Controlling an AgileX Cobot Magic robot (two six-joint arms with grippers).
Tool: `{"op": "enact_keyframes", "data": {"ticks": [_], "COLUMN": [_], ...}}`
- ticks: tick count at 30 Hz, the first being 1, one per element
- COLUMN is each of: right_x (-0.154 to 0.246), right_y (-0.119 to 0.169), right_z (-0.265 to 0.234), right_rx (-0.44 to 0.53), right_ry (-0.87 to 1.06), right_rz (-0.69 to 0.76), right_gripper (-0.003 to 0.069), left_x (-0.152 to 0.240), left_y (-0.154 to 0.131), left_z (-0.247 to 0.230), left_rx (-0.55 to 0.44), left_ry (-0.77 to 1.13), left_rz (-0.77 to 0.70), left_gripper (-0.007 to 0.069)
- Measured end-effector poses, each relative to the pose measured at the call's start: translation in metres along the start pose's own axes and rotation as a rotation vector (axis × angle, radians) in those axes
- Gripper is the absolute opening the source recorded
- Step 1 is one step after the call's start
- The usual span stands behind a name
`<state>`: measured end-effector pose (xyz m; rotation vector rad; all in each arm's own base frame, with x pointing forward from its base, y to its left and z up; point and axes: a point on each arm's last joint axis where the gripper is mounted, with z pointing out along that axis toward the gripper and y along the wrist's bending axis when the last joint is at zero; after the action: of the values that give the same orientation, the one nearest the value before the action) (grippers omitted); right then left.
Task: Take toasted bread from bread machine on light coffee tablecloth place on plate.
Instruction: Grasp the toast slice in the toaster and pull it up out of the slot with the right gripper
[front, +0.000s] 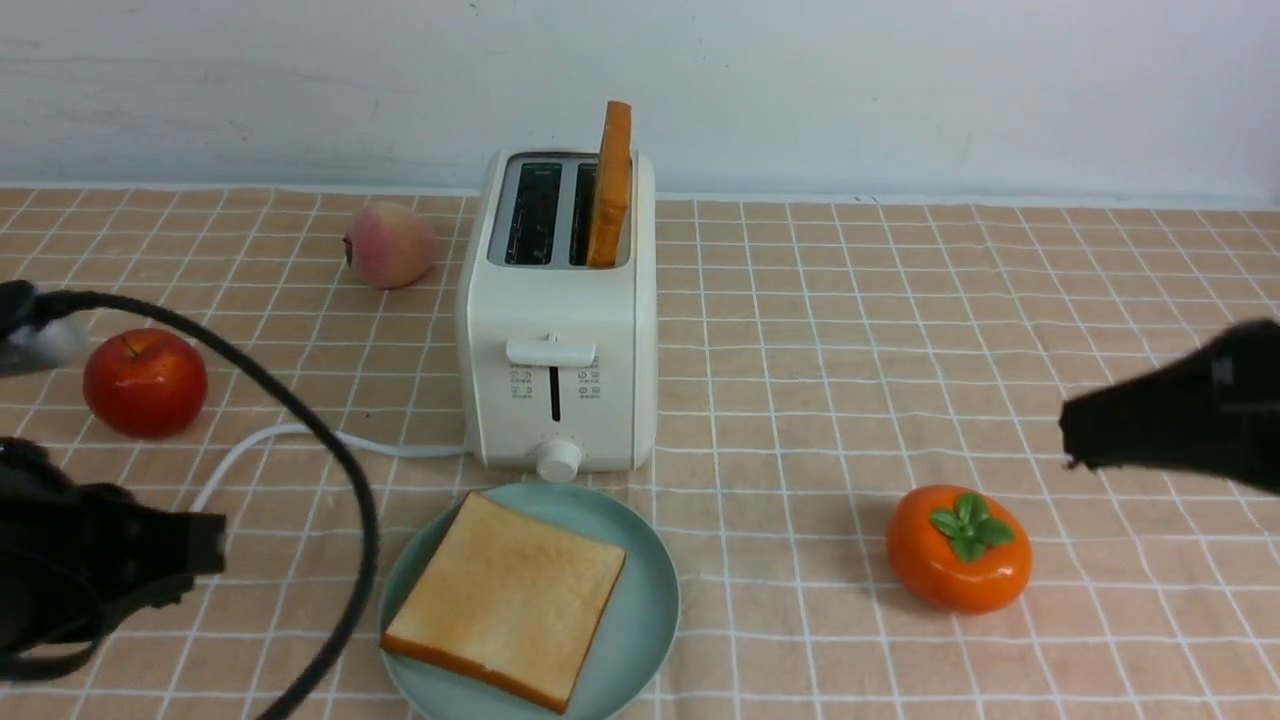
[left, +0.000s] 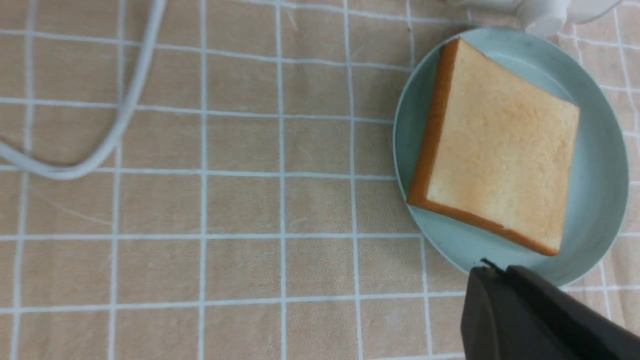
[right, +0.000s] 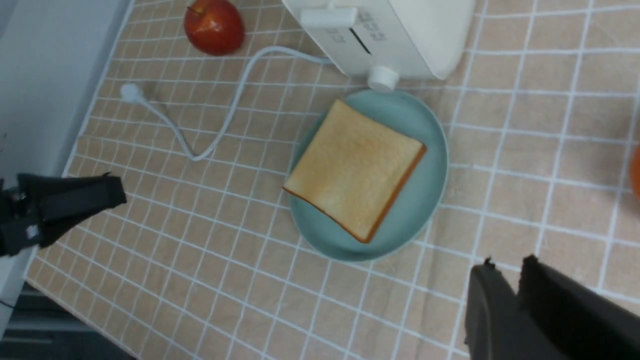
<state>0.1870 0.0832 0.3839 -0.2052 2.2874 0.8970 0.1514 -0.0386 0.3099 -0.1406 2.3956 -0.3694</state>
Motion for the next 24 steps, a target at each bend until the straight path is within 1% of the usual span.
{"op": "enact_keyframes", "data": {"ticks": [1,2,4,5,6,8,10,11,12,13,16,18,20,21,22,23,24], "right_x": [-0.001,-0.019,-0.027,-0.042,-0.043,-0.063,-0.081,-0.083,-0.101,-0.108,-0.127,-0.143,-0.152,-0.153,-0.158,-0.157,-0.159], "right_y": [-0.001,0.004,0.006,0.014,0.016,0.028,0.032,0.033,0.035,0.033,0.03,0.024,0.022,0.018,0.015,0.012,0.008], "right_z": [0.002,0.011,0.023,0.041,0.04,0.071,0.099,0.102,0.119,0.136,0.163,0.196,0.213,0.224,0.236,0.242,0.258], "right_rx": [0.0,-0.017,-0.025,-0.027,-0.029,0.001,0.042,0.047,0.081,0.105,0.132,0.134,0.119,0.118,0.105,0.109,0.098], "right_ry": [0.01,0.024,0.052,0.079,0.075,0.097,0.096,0.094,0.062,0.053,0.041,0.017,0.0,0.006,-0.007,0.0,-0.005], "right_rz": [0.004,-0.007,-0.017,-0.057,-0.068,-0.141,-0.159,-0.158,-0.148,-0.133,-0.108,-0.077,-0.066,-0.06,-0.055,-0.052,-0.047], "right_gripper": [0.0074,0.0045,0.0026,0.0013,0.0011,0.0018,0.0048,0.0057,0.0105,0.0142,0.0242,0.0374,0.0459,0.0485,0.0539,0.0546,0.0591], "left_x": [0.001,0.008,0.015,0.027,0.029,0.05,0.068,0.069,0.083,0.089,0.102,0.111,0.116,0.117,0.119,0.119,0.12], "left_y": [0.0,0.0,0.001,0.004,0.004,0.009,0.014,0.015,0.018,0.02,0.024,0.027,0.028,0.029,0.029,0.029,0.03], "left_z": [-0.005,-0.028,-0.044,-0.067,-0.069,-0.091,-0.106,-0.107,-0.115,-0.119,-0.125,-0.128,-0.127,-0.127,-0.127,-0.127,-0.127], "left_rx": [0.005,0.026,0.046,0.075,0.083,0.108,0.135,0.137,0.15,0.153,0.159,0.162,0.16,0.159,0.156,0.156,0.153], "left_ry": [-0.018,-0.085,-0.139,-0.222,-0.22,-0.298,-0.345,-0.347,-0.348,-0.358,-0.358,-0.36,-0.353,-0.348,-0.342,-0.34,-0.332], "left_rz": [0.002,0.009,0.014,0.023,0.024,0.023,-0.003,-0.006,-0.024,-0.033,-0.044,-0.045,-0.045,-0.045,-0.045,-0.045,-0.045], "left_gripper": [-0.0014,-0.0014,-0.0014,-0.0014,-0.0014,-0.0014,-0.0014,-0.0014,-0.0014,-0.0014,-0.0014,-0.0014,-0.0014,-0.0014,-0.0014,-0.0014,-0.0014]}}
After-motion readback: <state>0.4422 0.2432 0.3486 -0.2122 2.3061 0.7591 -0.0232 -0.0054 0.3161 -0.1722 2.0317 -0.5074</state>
